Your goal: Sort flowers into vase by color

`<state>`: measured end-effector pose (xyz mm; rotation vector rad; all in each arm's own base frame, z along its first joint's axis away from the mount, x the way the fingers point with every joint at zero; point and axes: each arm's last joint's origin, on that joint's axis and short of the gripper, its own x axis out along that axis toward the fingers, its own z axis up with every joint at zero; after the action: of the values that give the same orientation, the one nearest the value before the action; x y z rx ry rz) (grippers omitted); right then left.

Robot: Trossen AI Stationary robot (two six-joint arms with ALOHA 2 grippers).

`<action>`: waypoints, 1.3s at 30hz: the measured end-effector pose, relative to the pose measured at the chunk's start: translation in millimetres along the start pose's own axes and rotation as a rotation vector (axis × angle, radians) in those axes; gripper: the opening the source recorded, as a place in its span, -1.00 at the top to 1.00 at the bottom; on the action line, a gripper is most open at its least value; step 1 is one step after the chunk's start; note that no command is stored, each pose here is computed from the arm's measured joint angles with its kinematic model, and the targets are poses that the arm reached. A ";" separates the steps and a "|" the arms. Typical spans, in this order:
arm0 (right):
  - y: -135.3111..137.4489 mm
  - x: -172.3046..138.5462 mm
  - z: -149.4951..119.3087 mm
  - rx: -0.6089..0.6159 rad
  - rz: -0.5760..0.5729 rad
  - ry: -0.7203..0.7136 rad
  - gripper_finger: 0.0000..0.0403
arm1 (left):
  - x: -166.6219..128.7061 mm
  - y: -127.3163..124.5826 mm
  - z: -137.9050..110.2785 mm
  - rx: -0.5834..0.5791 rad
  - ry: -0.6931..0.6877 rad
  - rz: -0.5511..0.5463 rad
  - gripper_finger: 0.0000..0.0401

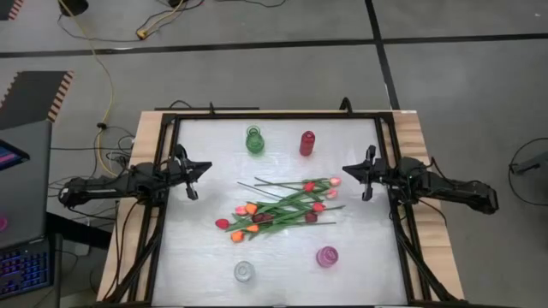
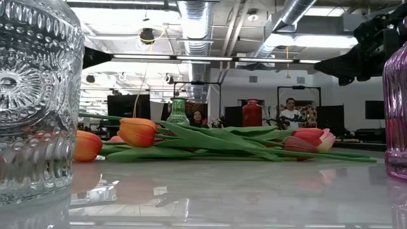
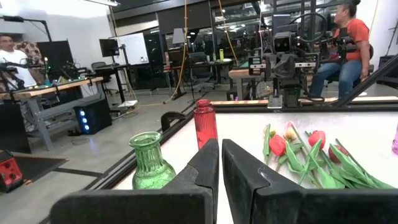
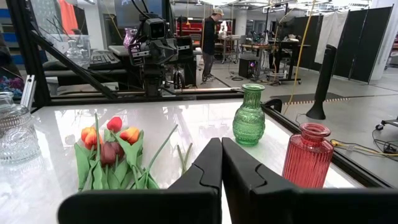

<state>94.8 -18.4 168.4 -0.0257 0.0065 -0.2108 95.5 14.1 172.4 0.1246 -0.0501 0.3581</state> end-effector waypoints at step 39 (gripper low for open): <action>-0.9 -1.9 19.3 0.110 -0.001 -0.206 0.48 | 0.0 0.0 0.0 0.000 0.000 0.001 0.96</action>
<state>92.9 -18.4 187.7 0.0622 -0.2106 -0.2082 95.5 14.1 172.4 0.1246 -0.0501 0.3586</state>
